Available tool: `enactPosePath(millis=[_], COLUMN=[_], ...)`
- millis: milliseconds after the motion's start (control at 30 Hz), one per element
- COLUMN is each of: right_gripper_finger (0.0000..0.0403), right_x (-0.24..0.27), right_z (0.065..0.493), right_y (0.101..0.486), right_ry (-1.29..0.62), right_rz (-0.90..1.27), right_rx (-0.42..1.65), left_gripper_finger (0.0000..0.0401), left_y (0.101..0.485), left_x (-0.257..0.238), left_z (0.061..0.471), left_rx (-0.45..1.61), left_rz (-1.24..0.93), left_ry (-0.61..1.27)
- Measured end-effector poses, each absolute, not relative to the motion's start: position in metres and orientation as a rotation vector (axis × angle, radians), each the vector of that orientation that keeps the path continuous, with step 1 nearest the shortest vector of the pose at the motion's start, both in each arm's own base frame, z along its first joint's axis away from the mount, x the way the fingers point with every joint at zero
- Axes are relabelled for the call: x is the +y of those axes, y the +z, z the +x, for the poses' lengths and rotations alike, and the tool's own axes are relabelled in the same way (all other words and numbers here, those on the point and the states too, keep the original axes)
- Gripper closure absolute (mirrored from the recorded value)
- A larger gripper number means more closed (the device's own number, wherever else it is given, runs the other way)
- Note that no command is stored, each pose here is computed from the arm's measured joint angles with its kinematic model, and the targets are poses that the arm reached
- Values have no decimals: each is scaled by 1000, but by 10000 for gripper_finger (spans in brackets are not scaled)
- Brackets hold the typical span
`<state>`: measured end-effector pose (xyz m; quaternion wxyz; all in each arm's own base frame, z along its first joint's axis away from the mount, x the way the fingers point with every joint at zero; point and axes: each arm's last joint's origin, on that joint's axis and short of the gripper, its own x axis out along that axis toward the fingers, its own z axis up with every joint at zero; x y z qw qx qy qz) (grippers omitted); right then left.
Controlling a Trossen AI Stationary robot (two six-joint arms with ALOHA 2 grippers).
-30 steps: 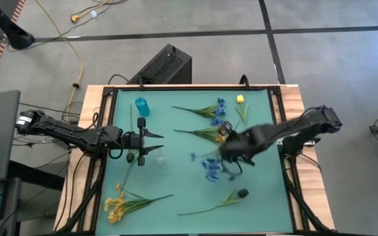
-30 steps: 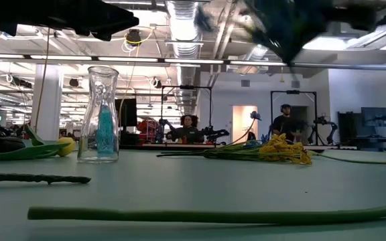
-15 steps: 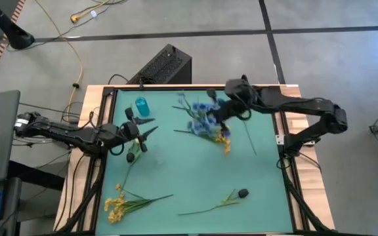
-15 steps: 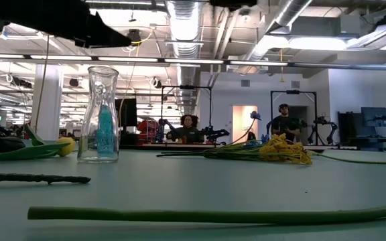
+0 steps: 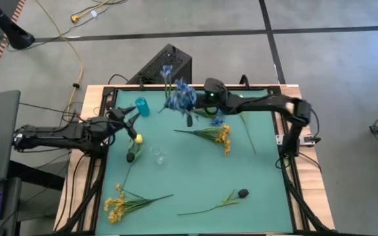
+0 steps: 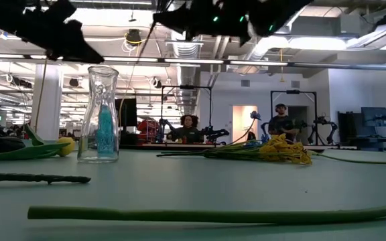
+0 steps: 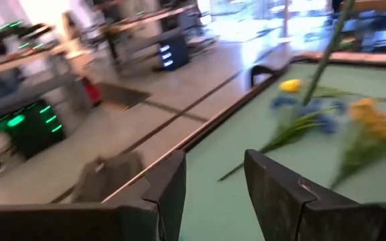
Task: Sort flowers into vase by color
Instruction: Put the bottom blue flowers into the blue vase
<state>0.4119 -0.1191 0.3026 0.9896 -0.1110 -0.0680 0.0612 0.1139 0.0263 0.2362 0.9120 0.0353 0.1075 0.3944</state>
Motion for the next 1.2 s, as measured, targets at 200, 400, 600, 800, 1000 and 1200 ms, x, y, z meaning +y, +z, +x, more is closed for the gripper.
enactPosePath(millis=[200,400,600,800,1000,1200], right_gripper_finger=[376,376,377,377,377,377], right_x=[-146,-139,-133,-155,-180,-203], right_z=[423,417,423,449,487,509], right_y=[283,295,298,280,273,264], right_ry=[138,190,19,-13,-22,-54], right_rz=[-2,20,-59,-13,57,111], right_rx=[-205,-150,-155,-141,-185,-127], left_gripper_finger=[260,260,260,260,260,260], left_y=[231,230,229,230,230,230], left_x=[27,20,22,26,27,27], left_z=[103,110,113,111,110,109], left_rx=[268,293,199,193,192,201], left_rz=[55,103,126,121,122,142], left_ry=[831,502,571,732,785,790])
